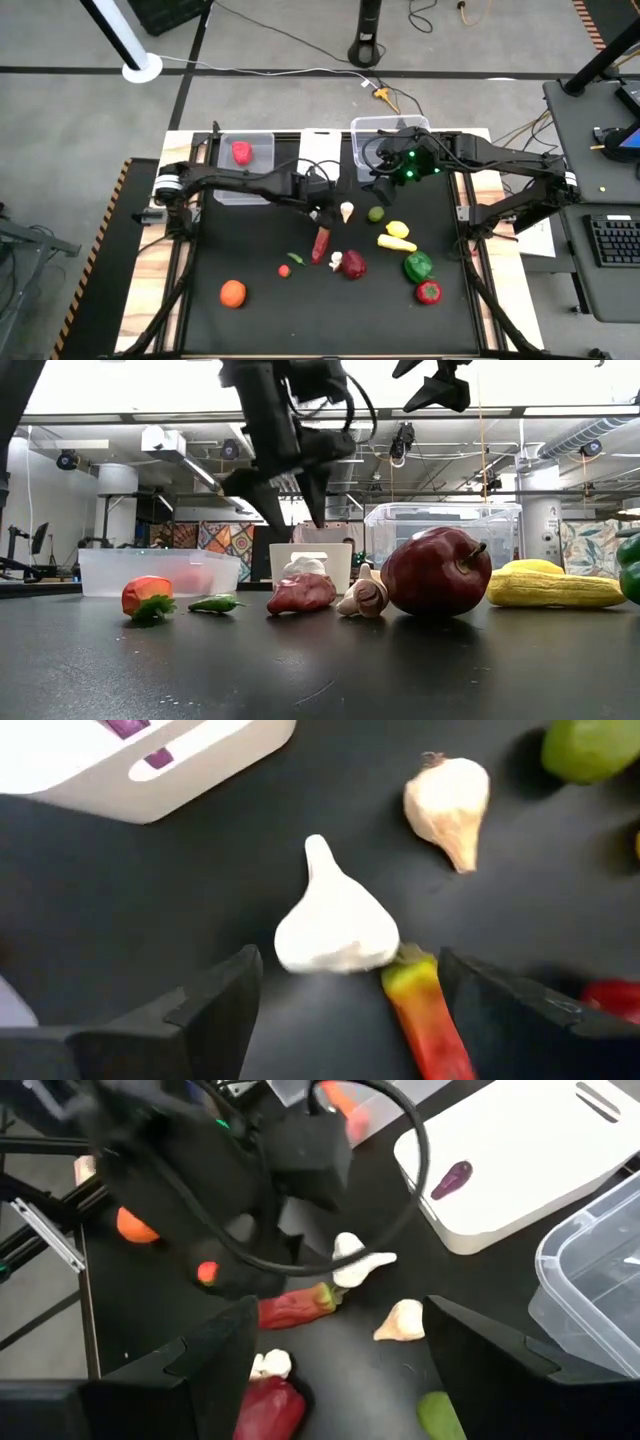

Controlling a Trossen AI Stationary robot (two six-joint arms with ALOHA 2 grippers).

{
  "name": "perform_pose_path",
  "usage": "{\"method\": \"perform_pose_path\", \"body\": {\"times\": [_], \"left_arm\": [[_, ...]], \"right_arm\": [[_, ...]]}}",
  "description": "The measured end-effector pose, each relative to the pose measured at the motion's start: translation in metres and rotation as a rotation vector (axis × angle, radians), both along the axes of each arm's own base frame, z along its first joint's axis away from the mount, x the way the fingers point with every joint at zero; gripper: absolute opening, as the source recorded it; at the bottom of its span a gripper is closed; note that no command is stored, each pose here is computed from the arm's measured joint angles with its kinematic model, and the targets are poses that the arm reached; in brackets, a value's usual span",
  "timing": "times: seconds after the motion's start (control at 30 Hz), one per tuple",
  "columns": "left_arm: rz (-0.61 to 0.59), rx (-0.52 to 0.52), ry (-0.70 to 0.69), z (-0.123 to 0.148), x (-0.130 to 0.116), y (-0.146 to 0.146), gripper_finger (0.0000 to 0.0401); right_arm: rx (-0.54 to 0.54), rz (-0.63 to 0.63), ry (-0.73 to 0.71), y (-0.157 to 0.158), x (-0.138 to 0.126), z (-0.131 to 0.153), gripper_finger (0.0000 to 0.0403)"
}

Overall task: Sort produce into baskets
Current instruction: Put the top left white garlic into the left transparent bin

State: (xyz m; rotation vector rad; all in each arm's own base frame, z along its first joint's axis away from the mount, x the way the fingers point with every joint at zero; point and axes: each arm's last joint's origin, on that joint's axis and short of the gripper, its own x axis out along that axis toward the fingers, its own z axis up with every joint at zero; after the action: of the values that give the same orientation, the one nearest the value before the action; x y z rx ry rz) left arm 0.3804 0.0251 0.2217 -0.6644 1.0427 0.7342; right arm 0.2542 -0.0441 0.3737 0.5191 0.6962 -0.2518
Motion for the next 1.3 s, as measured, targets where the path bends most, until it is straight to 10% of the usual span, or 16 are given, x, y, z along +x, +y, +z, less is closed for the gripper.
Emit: {"method": "perform_pose_path", "body": {"times": [0.5,0.93,1.3], "left_arm": [[-0.048,0.03,0.083,-0.045,0.017,0.001,0.0275],[-0.049,0.032,0.081,-0.045,0.017,0.0,0.0185],[-0.131,-0.014,0.085,0.002,0.002,-0.009,0.0181]], "right_arm": [[-0.003,0.008,0.016,0.0,-0.001,-0.001,0.0274],[-0.008,0.012,0.016,0.0,-0.001,-0.001,0.0274],[-0.013,0.017,0.016,0.0,-0.001,-0.001,0.0274]]}}
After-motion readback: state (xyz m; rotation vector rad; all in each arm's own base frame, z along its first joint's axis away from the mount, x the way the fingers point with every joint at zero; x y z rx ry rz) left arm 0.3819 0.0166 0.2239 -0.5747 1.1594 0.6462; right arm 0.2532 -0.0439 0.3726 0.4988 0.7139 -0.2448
